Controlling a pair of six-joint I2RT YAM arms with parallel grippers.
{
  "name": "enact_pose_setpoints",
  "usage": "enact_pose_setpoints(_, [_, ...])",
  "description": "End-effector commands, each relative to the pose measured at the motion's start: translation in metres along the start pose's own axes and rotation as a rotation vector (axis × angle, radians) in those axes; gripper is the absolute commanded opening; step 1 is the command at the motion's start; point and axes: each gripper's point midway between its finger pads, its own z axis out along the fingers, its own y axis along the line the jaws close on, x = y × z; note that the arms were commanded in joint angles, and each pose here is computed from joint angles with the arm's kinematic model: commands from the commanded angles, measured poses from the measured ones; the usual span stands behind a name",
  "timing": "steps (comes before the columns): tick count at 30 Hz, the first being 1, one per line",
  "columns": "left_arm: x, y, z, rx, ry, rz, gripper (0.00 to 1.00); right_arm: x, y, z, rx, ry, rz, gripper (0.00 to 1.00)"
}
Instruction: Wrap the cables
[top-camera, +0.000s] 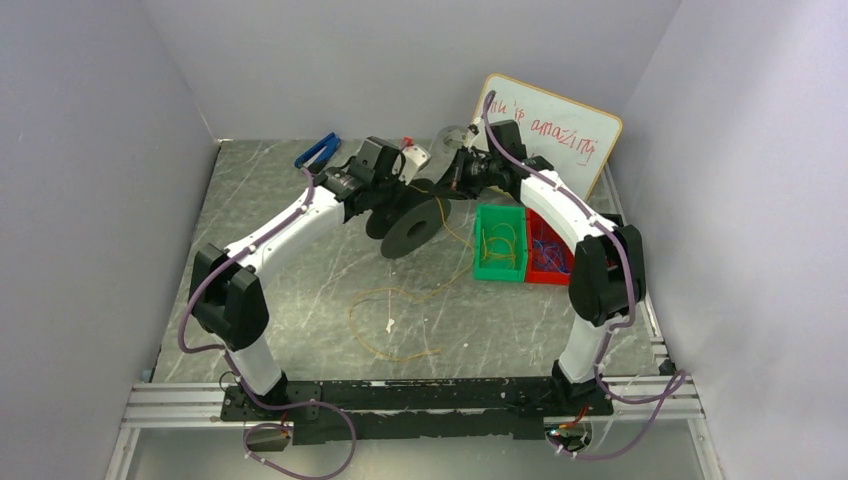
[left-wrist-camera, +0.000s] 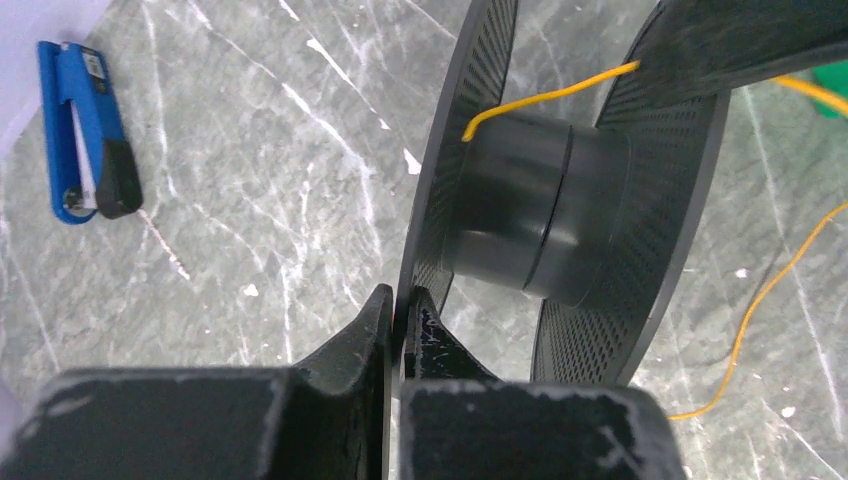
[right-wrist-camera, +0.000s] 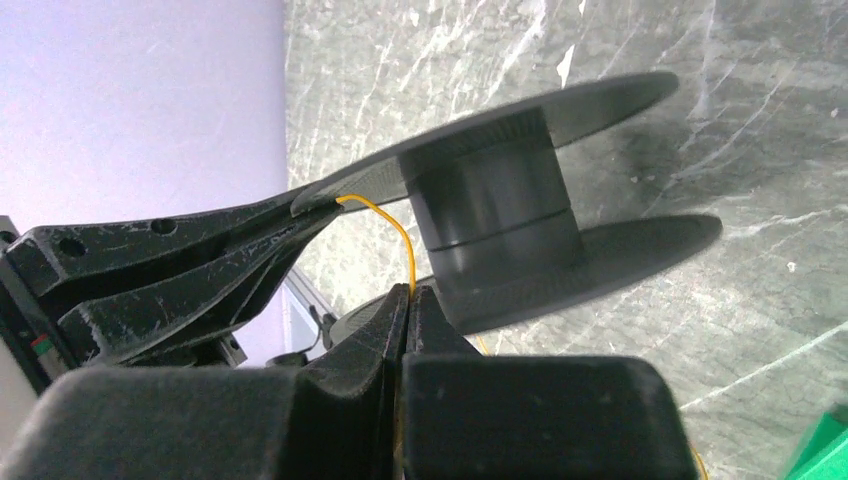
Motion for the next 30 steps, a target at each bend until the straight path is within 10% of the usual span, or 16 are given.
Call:
enact_pose_setpoints(1, [-0.041, 0.048, -0.02, -0.215, -0.135, -0.034, 0.03, -0.005, 0.027, -0.029, -0.038, -0.012, -0.01, 0.0])
enact_pose_setpoints(14, [-0.03, 0.044, -0.015, -0.235, -0.11, -0.073, 0.03, -0.034, 0.029, -0.049, 0.129, -0.183, -0.124, 0.0])
enact_pose_setpoints(30, [-0.033, 0.011, -0.01, -0.106, -0.133, 0.039, 0.03, -0.03, 0.016, -0.01, 0.098, -0.08, 0.032, 0.0])
